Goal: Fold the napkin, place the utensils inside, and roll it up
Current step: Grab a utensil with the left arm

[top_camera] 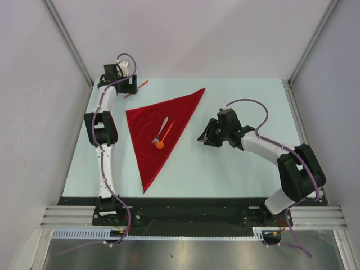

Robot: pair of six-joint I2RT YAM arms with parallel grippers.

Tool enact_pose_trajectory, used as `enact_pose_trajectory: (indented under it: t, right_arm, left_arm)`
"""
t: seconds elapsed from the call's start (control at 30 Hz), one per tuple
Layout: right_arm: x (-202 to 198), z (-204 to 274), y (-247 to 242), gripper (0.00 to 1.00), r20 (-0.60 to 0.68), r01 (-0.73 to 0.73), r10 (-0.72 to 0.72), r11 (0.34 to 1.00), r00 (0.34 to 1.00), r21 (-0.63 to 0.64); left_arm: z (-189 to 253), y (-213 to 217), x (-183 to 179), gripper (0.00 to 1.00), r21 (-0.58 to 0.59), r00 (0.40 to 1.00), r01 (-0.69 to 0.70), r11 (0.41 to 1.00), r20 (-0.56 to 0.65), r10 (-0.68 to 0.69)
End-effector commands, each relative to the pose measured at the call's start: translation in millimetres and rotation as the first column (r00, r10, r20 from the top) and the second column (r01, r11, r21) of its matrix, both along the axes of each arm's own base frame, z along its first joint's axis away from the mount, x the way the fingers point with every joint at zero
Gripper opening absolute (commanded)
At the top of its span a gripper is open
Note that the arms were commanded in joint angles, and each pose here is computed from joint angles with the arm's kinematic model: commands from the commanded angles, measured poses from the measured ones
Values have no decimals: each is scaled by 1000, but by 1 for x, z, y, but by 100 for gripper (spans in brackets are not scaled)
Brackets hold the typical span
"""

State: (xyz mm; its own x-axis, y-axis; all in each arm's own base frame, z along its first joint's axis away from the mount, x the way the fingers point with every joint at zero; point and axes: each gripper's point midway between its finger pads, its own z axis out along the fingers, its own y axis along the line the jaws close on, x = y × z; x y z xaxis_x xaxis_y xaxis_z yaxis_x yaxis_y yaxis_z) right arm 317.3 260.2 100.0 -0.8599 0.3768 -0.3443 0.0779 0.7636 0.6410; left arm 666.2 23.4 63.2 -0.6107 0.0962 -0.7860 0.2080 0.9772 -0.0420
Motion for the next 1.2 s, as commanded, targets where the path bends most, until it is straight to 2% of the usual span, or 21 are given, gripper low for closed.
enact_pose_trajectory:
  t: [0.0,0.27,0.57,0.77,0.83,0.87,0.93,0.97,1.1,1.17]
  right_arm:
    - [14,24,13,45,42,-8,7,999,999,32]
    - [19,43,22,45,54,-15,13,999,998,42]
    - [18,41,21,45,46,-16,15,999,999,39]
    - [31,39,11,45,58,2,-4,1000,998,24]
    - [35,42,5,45,73,18,-19,1000,997,16]
    - [35,44,4,45,78,19,-21,1000,997,17]
    - [34,45,2,45,78,27,-28,1000,997,17]
    - [33,46,2,45,76,27,-28,999,997,19]
    - [31,44,0,45,75,35,-36,999,997,18]
    - [32,40,0,45,65,32,-33,999,997,17]
  left_arm:
    - [22,4,7,90,8,998,23,1000,51,-24]
    - [44,2,4,94,-15,998,24,1000,60,-23]
    - [40,-6,-7,95,-38,999,50,998,6,-50]
    - [40,4,-1,99,-70,1000,-12,997,21,13]
    - [33,7,3,98,-54,999,-39,998,27,40]
    - [40,6,12,96,-37,996,-38,999,83,41]
    - [32,9,13,94,12,994,-75,997,80,73]
    - [18,6,11,94,22,997,-52,998,52,51]
    - [31,5,14,94,22,996,-43,999,85,41]
    - [26,-16,7,94,-16,995,69,997,77,-68]
